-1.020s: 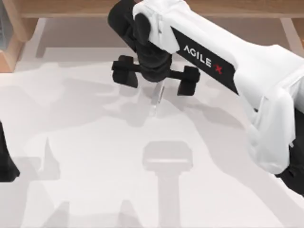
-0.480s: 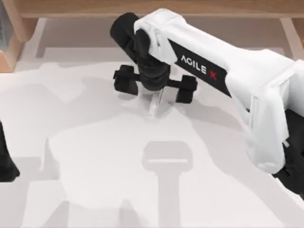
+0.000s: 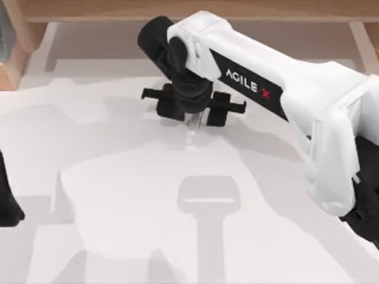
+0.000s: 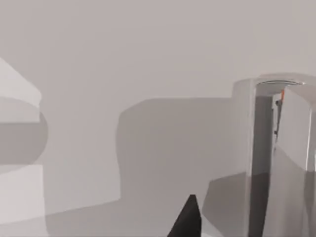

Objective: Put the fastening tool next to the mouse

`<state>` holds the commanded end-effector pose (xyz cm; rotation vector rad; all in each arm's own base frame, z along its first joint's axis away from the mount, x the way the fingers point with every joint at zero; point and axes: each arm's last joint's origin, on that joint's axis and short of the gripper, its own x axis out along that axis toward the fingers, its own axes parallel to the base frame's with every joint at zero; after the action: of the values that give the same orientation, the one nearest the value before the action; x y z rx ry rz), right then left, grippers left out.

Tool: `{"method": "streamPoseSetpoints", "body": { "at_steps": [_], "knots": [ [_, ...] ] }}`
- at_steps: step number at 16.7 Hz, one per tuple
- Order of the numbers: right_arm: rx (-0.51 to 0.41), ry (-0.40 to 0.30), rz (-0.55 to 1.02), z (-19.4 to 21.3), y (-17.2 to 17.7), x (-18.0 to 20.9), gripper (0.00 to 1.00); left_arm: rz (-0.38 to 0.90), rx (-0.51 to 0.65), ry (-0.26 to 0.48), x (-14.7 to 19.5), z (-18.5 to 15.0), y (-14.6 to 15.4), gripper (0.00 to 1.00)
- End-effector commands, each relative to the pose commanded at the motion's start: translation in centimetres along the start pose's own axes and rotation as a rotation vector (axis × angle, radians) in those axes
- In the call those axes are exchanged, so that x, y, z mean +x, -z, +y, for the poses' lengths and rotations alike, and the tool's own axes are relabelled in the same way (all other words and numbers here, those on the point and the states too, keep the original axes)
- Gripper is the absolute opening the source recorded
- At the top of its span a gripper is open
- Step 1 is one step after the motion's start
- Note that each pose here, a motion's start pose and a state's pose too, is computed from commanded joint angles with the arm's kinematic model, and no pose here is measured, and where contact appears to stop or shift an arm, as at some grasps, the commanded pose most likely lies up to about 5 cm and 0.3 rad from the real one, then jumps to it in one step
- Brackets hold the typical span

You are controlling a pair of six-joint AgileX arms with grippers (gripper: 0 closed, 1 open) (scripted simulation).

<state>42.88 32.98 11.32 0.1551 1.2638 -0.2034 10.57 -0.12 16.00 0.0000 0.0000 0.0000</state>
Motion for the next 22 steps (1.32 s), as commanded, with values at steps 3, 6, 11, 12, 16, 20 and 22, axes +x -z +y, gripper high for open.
{"method": "streamPoseSetpoints", "body": {
  "at_steps": [3, 6, 11, 12, 16, 20, 22],
  "knots": [
    [0.000, 0.000, 0.000, 0.0, 0.0, 0.0, 0.10, 0.000, 0.000, 0.000, 0.0, 0.0, 0.0, 1.00],
    [0.000, 0.000, 0.000, 0.0, 0.0, 0.0, 0.00, 0.000, 0.000, 0.000, 0.0, 0.0, 0.0, 1.00],
    [0.000, 0.000, 0.000, 0.0, 0.0, 0.0, 0.00, 0.000, 0.000, 0.000, 0.0, 0.0, 0.0, 1.00],
    [0.000, 0.000, 0.000, 0.0, 0.0, 0.0, 0.00, 0.000, 0.000, 0.000, 0.0, 0.0, 0.0, 1.00],
    [-0.001, 0.008, 0.006, 0.1, 0.0, -0.1, 0.00, 0.000, 0.000, 0.000, 0.0, 0.0, 0.0, 1.00],
    [-0.002, 0.020, 0.015, 0.1, -0.3, -1.2, 0.00, 0.000, 0.000, 0.000, 0.0, 0.0, 0.0, 1.00],
    [-0.003, 0.006, 0.005, 0.1, -0.6, -2.4, 0.00, 0.000, 0.000, 0.000, 0.0, 0.0, 0.0, 1.00]
  ]
}}
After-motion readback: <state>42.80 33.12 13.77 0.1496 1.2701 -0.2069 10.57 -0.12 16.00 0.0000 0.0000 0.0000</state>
